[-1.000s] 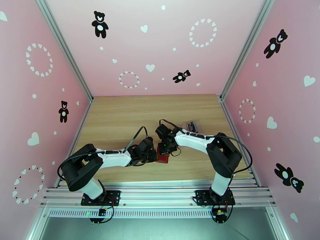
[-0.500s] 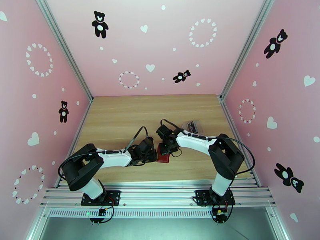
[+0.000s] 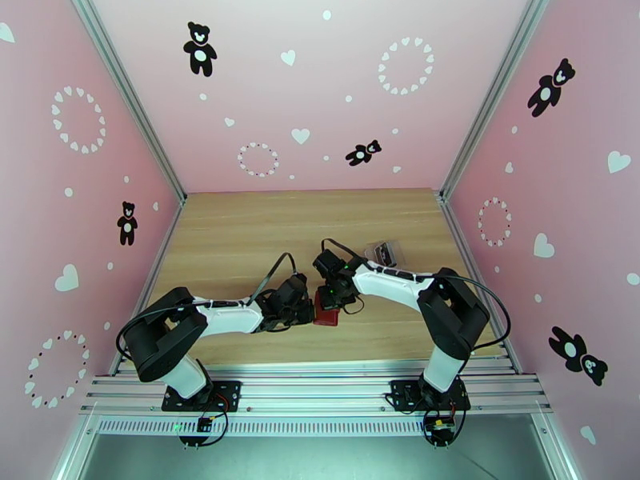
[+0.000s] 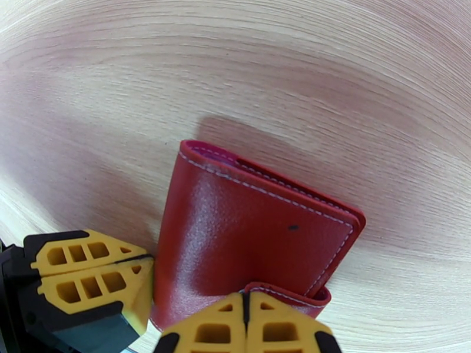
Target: Put the credit cards into the card holder
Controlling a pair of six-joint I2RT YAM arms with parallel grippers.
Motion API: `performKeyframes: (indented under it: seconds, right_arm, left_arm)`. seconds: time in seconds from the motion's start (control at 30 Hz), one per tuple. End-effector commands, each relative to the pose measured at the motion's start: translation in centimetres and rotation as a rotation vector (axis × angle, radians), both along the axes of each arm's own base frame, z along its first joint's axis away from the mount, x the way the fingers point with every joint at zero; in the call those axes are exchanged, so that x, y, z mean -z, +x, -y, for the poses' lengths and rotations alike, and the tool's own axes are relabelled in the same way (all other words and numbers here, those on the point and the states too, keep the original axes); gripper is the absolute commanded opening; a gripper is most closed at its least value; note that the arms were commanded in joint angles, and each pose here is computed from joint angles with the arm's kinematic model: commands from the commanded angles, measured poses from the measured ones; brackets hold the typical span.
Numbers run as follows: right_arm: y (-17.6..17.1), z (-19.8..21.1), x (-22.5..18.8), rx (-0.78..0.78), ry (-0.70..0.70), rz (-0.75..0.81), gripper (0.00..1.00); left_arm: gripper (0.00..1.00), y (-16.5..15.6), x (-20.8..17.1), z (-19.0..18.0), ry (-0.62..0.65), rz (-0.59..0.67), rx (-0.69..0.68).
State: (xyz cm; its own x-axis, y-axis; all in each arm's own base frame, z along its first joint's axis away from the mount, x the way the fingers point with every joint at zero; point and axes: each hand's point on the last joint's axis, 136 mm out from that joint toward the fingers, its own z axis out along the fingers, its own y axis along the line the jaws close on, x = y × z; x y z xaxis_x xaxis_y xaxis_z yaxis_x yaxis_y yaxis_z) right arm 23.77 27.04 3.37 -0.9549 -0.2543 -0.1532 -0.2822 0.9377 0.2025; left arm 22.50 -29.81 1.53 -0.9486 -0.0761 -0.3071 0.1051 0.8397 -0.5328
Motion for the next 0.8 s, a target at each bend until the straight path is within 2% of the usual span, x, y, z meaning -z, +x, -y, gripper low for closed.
performKeyframes:
  seconds: [0.0, 0.2, 0.37, 0.77]
  right_arm:
    - [-1.3, -0.3, 1.2, -0.021, 0.009, -0.061, 0.00]
    - [-1.9, -0.3, 2.3, -0.052, -0.020, -0.091, 0.00]
    - [-2.2, 0.3, 3.0, -0.076, -0.096, -0.095, 0.00]
    - [-3.1, 1.1, 4.7, -0.083, -0.137, -0.145, 0.00]
  left_arm:
    - [0.06, -1.2, 1.8, -0.3, 0.032, -0.040, 0.025]
    - [0.06, -1.2, 1.8, -0.2, 0.032, -0.040, 0.027]
    - [0.06, -1.2, 1.9, -0.2, 0.033, -0.040, 0.026]
    - [0.05, -1.3, 1.8, -0.2, 0.030, -0.037, 0.027]
